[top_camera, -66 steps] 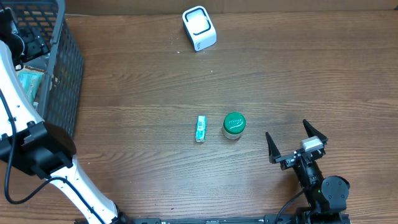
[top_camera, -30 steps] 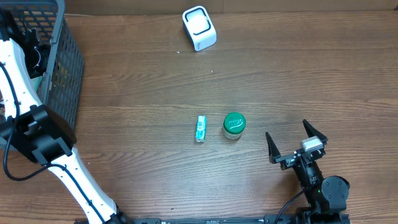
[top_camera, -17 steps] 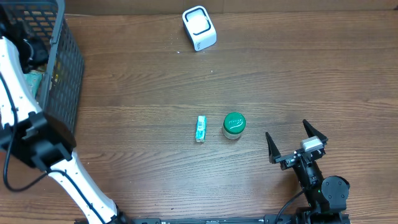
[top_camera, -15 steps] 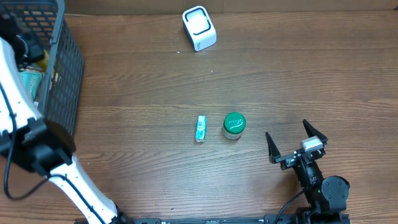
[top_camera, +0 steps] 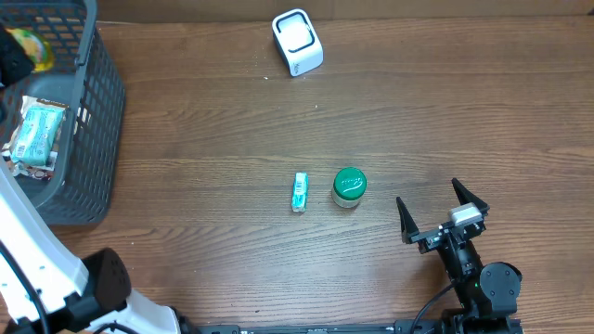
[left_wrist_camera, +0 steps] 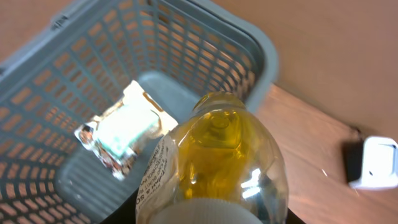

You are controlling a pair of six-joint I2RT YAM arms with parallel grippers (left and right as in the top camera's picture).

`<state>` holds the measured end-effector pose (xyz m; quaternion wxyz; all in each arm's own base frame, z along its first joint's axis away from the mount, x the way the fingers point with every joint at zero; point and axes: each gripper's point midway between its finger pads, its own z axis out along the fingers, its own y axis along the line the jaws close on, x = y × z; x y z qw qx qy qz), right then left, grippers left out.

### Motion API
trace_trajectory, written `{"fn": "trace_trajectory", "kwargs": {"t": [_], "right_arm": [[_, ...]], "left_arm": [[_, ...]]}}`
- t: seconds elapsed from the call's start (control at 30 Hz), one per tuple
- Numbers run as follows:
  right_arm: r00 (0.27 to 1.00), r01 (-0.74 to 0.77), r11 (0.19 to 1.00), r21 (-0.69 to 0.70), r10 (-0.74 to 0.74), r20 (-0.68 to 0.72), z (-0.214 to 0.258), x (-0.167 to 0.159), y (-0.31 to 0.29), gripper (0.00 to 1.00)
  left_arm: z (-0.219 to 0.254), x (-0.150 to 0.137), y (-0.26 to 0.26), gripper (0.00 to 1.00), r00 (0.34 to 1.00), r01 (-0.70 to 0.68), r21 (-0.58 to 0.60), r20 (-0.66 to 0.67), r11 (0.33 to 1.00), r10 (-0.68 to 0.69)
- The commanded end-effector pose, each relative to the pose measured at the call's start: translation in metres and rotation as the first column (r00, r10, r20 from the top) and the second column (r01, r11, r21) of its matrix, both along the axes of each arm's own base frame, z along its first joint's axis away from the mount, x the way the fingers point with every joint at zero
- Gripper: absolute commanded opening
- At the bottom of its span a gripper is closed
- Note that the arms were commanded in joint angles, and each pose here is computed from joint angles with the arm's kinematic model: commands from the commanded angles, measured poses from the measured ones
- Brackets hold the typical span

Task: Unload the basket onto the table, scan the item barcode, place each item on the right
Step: 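Grasp the yellow Vim dish soap bottle in the basket with the left gripper, then carry the Vim bottle to the table and stand it left of the Kleenex pack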

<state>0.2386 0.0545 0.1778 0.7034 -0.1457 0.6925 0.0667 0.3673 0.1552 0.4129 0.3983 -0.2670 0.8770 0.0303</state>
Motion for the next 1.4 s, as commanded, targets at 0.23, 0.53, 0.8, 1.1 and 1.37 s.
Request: {"fn": "trace_trajectory", "kwargs": {"t": [0.23, 0.53, 0.8, 1.1, 1.37], "right_arm": [[1.000, 0.000, 1.000, 0.006, 0.000, 0.000, -0.002, 0.000, 0.000, 1.00], [1.000, 0.000, 1.000, 0.006, 0.000, 0.000, -0.002, 0.000, 0.000, 1.00], [1.000, 0.000, 1.000, 0.006, 0.000, 0.000, -0.002, 0.000, 0.000, 1.00], [1.000, 0.000, 1.000, 0.006, 0.000, 0.000, -0.002, 0.000, 0.000, 1.00], [1.000, 0.000, 1.000, 0.006, 0.000, 0.000, -0.002, 0.000, 0.000, 1.00]], "left_arm": [[-0.009, -0.018, -0.084, 0.28, 0.979, 0.175, -0.046, -0.098, 0.983, -0.179], [-0.050, -0.009, -0.165, 0.27, 0.900, 0.363, -0.100, -0.221, 0.926, -0.377], [-0.119, -0.005, -0.234, 0.26, 0.805, 0.452, -0.117, -0.373, 0.884, -0.461], [-0.202, -0.004, -0.294, 0.25, 0.769, 0.479, -0.090, -0.437, 0.873, -0.467], [-0.256, -0.016, -0.322, 0.26, 0.790, 0.456, -0.019, -0.452, 0.890, -0.415]]}}
